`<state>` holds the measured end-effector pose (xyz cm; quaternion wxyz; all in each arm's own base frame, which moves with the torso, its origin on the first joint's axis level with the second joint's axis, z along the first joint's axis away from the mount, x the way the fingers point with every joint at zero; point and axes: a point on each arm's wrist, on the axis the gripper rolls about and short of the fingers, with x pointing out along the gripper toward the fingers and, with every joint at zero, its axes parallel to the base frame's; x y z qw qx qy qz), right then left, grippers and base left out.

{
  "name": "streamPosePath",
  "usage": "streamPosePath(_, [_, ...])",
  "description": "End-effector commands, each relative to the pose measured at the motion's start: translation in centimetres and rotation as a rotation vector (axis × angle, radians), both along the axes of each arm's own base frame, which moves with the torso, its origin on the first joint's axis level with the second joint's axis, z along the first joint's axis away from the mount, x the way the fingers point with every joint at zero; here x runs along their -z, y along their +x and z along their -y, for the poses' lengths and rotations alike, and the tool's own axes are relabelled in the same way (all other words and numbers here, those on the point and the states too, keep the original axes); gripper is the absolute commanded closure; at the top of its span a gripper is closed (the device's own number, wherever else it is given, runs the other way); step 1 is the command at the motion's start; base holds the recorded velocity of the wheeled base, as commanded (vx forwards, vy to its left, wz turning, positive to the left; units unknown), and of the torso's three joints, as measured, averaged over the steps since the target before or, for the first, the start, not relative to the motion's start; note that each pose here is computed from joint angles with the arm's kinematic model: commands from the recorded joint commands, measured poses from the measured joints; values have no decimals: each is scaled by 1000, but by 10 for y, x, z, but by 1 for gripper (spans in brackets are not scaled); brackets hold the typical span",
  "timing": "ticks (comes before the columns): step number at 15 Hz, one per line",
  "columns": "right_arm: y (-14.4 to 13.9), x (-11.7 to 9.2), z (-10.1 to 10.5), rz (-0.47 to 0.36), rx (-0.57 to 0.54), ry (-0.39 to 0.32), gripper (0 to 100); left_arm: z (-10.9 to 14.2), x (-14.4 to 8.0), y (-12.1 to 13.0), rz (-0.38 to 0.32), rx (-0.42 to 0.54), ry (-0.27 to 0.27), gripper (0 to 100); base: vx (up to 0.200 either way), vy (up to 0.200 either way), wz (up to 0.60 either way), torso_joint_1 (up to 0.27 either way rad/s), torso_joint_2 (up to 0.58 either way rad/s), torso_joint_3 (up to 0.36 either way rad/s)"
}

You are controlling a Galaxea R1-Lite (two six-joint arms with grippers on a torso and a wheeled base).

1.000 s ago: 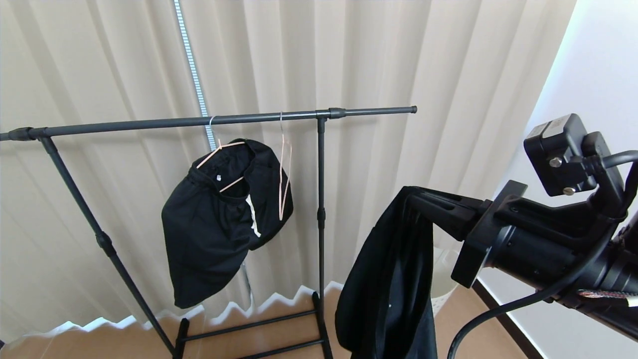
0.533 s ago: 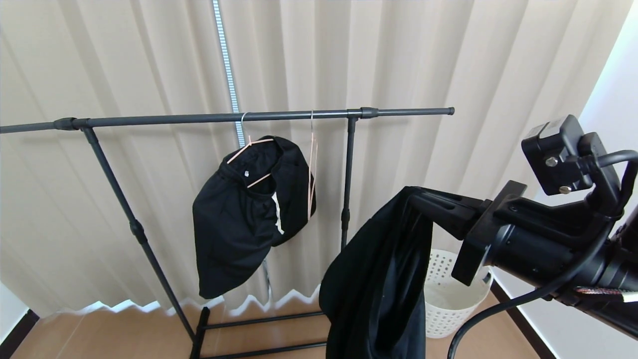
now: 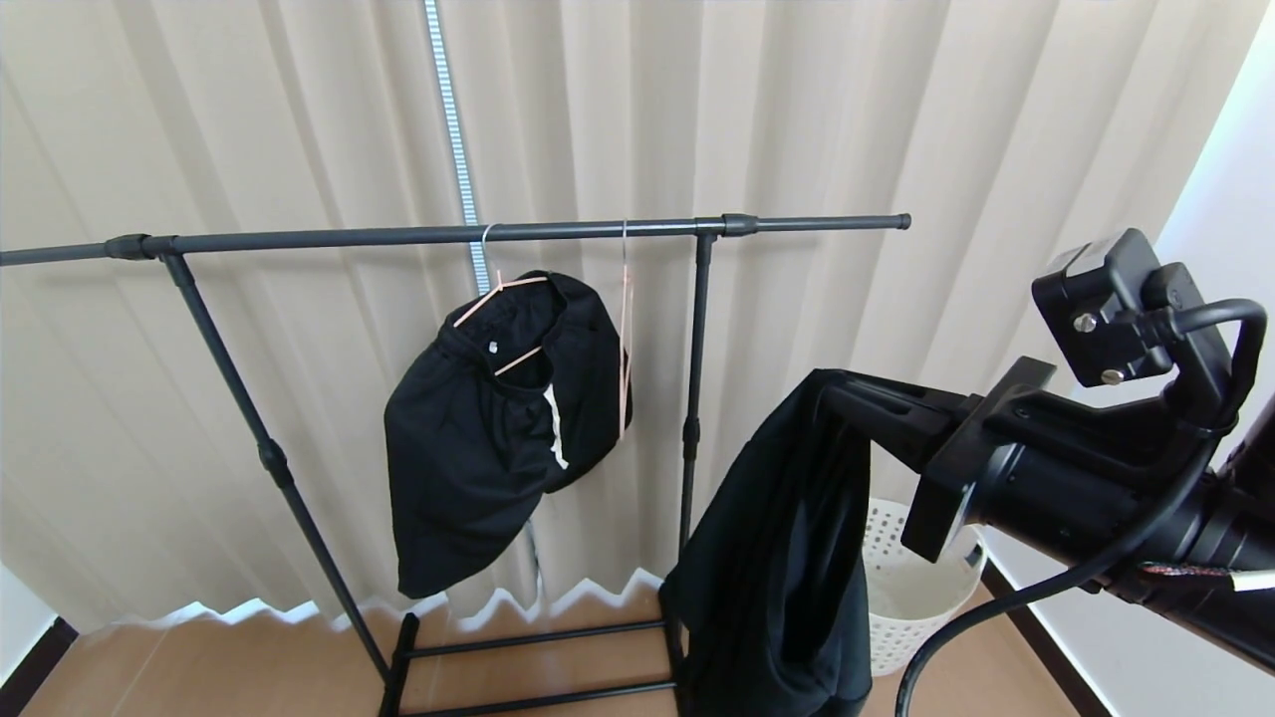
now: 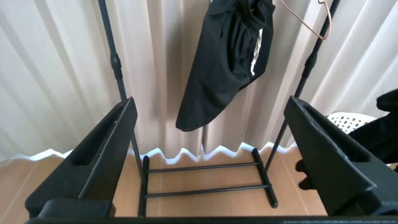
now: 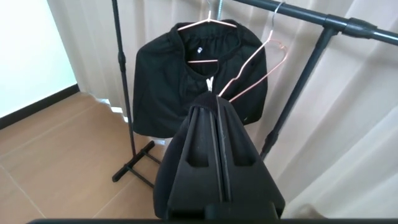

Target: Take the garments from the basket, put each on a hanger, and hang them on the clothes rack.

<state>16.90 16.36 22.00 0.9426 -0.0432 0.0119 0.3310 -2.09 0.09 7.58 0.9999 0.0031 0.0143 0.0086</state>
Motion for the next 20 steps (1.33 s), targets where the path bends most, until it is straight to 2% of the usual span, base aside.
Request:
streamPosePath(1, [4, 0, -3, -6, 48, -13, 100, 0, -2, 9, -111, 36, 10, 0, 0, 0, 0, 0, 0, 0])
streamPosePath(2, [9, 1, -7, -20, 74, -30, 100, 0, -2, 12, -157, 37, 14, 0, 0, 0, 0, 0, 0, 0])
streamPosePath(3, [16, 4, -12, -57, 125, -75, 100, 1, -3, 23, -307, 36, 15, 0, 0, 0, 0, 0, 0, 0])
streamPosePath(4, [22, 4, -18, -78, 159, -95, 100, 1, -3, 32, -412, 42, 20, 0, 0, 0, 0, 0, 0, 0])
streamPosePath(5, [30, 6, -24, -105, 193, -108, 100, 2, -10, 41, -461, 76, 12, 0, 0, 0, 0, 0, 0, 0])
streamPosePath(6, [40, 10, -33, -139, 236, -113, 100, 5, -28, 58, -498, 136, -30, 0, 0, 0, 0, 0, 0, 0])
streamPosePath(7, [50, 13, -42, -154, 252, -121, 100, 7, -39, 72, -531, 154, -90, 0, 0, 0, 0, 0, 0, 0])
streamPosePath(10, [95, 21, -66, -154, 294, -141, 100, 44, -84, 137, -666, 303, -326, 0, 0, 0, 0, 0, 0, 0])
streamPosePath(11, [101, 19, -70, -147, 292, -135, 100, 58, -92, 153, -690, 331, -361, 0, 0, 0, 0, 0, 0, 0])
streamPosePath(12, [106, 23, -74, -149, 291, -134, 100, 72, -100, 170, -711, 361, -370, 0, 0, 0, 0, 0, 0, 0])
streamPosePath(14, [110, 31, -78, -168, 301, -121, 100, 98, -102, 202, -765, 387, -379, 0, 0, 0, 0, 0, 0, 0])
streamPosePath(16, [113, 40, -81, -233, 328, -50, 100, 138, -92, 251, -864, 343, -476, 0, 0, 0, 0, 0, 0, 0])
streamPosePath(17, [116, 38, -83, -223, 358, -42, 100, 147, -84, 265, -903, 321, -480, 0, 0, 0, 0, 0, 0, 0])
streamPosePath(19, [117, 39, -83, -216, 402, -41, 100, 153, -76, 276, -943, 299, -480, 0, 0, 0, 0, 0, 0, 0])
streamPosePath(20, [115, 39, -85, -214, 423, -41, 100, 158, -70, 285, -965, 273, -502, 0, 0, 0, 0, 0, 0, 0])
